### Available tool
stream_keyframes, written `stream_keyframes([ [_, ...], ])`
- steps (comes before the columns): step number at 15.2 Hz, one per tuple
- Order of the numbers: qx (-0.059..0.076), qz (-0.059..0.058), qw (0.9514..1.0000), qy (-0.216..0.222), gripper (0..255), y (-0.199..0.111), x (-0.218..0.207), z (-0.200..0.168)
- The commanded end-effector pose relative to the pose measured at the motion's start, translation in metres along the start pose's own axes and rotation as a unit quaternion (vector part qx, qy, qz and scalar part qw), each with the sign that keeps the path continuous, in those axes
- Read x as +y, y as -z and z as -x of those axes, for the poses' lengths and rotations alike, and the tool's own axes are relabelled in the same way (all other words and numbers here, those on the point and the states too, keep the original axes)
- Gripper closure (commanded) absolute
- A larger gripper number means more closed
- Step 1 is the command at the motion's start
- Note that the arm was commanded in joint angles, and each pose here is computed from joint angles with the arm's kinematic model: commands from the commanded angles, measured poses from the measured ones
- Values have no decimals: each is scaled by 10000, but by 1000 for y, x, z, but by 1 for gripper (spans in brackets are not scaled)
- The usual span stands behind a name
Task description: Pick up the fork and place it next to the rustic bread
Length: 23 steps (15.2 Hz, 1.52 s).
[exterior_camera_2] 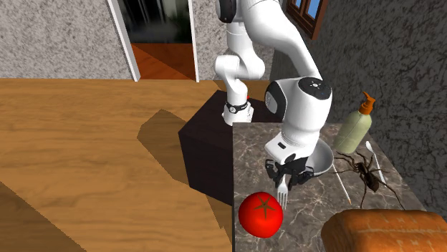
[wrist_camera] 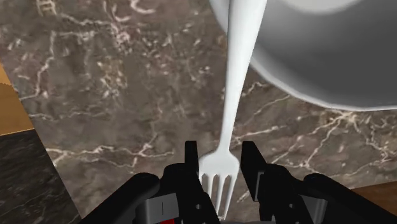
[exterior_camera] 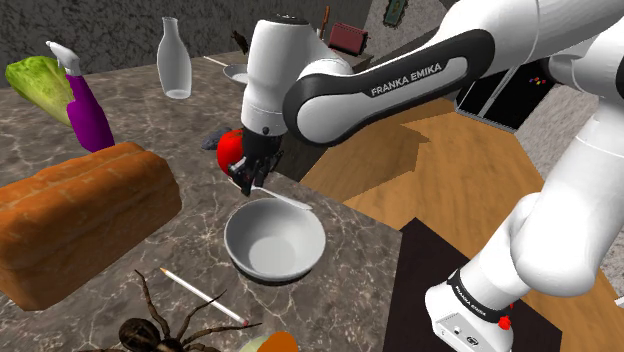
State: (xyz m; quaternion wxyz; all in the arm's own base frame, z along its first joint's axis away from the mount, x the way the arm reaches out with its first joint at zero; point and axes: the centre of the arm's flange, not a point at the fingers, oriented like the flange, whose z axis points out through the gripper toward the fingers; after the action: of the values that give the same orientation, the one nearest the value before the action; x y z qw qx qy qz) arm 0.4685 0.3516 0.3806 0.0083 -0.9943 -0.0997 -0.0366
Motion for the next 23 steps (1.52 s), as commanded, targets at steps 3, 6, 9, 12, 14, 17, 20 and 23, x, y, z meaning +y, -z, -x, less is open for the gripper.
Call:
stream_keyframes([
  [3, -2, -1, 10000, 2, 255, -20, 0, 2],
  [6, -2, -1, 10000, 2, 255, -36, 0, 3],
  [9, -2, -1, 10000, 2, 255, -39, 0, 4],
  [12, -2, -1, 10000, 2, 255, -39, 0, 4],
  [14, -2, -1, 10000, 2, 255, -39, 0, 4],
  [17, -2, 0, 10000, 2, 0, -40, 1, 5],
  [20, -2, -1, 10000, 2, 0, -39, 0, 4],
  [23, -2, -1, 10000, 2, 0, 0, 0, 4],
])
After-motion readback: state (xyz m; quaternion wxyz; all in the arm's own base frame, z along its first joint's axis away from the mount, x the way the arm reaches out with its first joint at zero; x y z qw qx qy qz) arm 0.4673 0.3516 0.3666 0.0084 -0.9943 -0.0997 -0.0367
